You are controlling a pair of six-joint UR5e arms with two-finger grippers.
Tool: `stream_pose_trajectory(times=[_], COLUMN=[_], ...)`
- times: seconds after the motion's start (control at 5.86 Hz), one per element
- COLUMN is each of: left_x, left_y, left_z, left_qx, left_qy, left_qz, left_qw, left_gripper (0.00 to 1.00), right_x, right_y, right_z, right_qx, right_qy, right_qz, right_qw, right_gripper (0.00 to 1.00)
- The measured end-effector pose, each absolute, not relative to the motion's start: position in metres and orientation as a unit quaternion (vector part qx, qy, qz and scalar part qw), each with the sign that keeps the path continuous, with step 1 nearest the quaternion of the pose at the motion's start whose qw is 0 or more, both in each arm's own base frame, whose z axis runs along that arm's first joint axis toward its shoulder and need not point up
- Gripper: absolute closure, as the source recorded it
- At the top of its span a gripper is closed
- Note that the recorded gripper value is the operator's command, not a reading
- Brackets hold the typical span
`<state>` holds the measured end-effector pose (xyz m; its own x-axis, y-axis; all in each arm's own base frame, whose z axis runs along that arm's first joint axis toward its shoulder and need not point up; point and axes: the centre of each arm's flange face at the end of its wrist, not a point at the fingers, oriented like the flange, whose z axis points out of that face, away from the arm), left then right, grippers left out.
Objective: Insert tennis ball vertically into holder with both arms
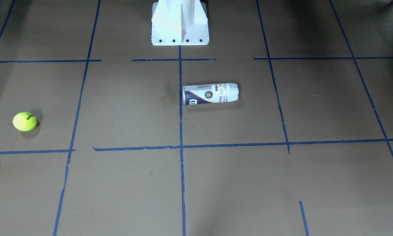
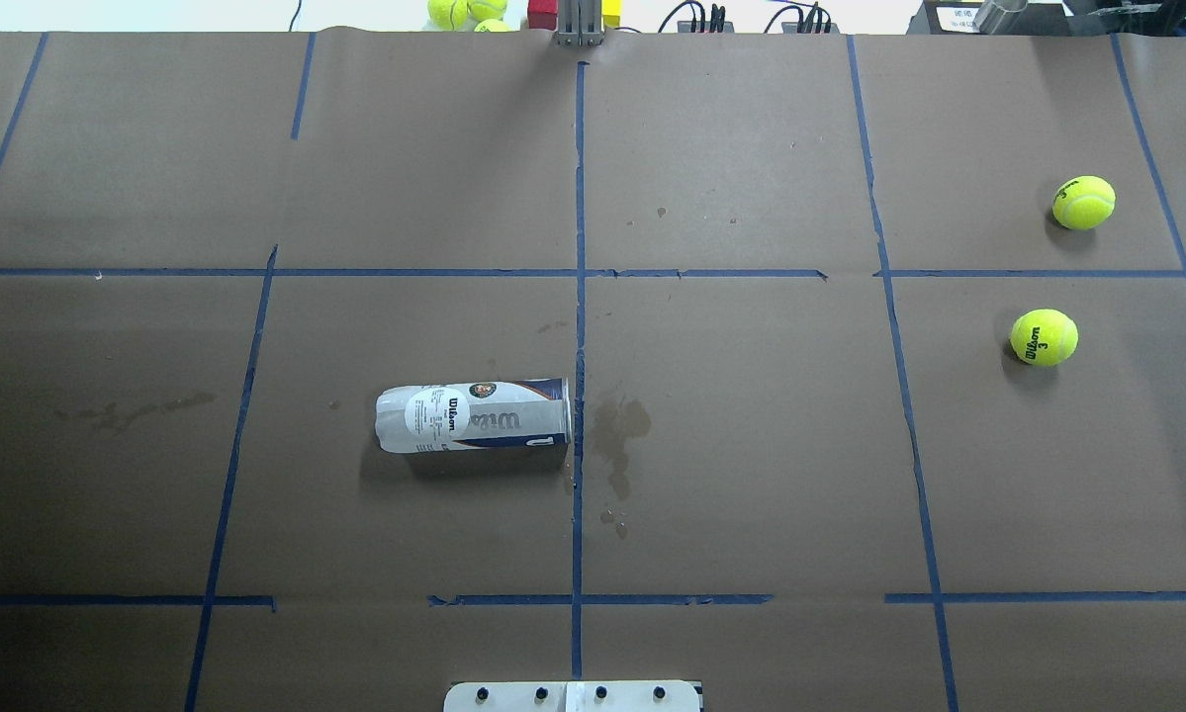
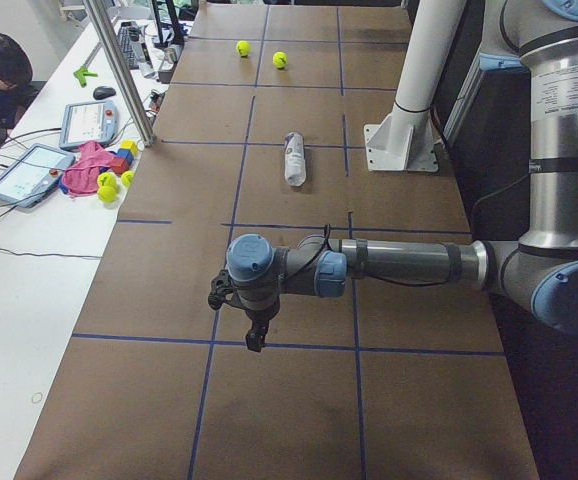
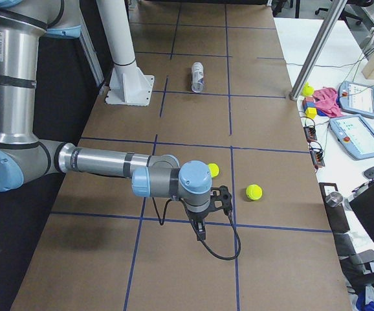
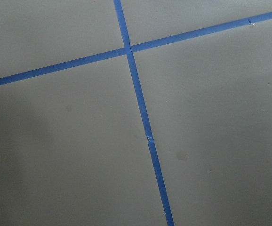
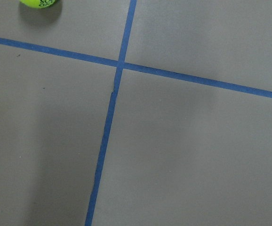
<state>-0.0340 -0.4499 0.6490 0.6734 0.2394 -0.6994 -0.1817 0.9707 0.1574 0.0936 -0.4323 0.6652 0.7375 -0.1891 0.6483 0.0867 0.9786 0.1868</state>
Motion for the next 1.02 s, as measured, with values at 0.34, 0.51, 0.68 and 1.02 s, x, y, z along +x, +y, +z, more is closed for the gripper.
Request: stream_pose_trajectory(times=[0.34, 0.51, 0.68, 1.02], left_x=[-0.034, -0.033, -0.031, -0.028], left_y=[-0.453, -0.462, -0.479, -0.505], left_z=[0.633, 0.604, 0.563, 0.502], left_qx=[0.052, 0.081, 0.134, 0.23], left_qy=[0.385, 0.381, 0.376, 0.368], left_qz=[0.121, 0.133, 0.154, 0.192], left_qw=[0.913, 0.911, 0.904, 0.88], left_gripper=[0.0, 0.0, 0.0, 0.0], right_x=[0.089, 0.083, 0.076, 0.073], right_y=[-0.447, -0.452, -0.457, -0.463], right_z=[0.641, 0.622, 0.61, 0.603], right_qx=[0.094, 0.11, 0.119, 0.129], right_qy=[-0.356, -0.356, -0.356, -0.355], right_qz=[-0.089, -0.102, -0.113, -0.121], right_qw=[0.925, 0.922, 0.92, 0.918], right_gripper=[0.0, 0.0, 0.0, 0.0])
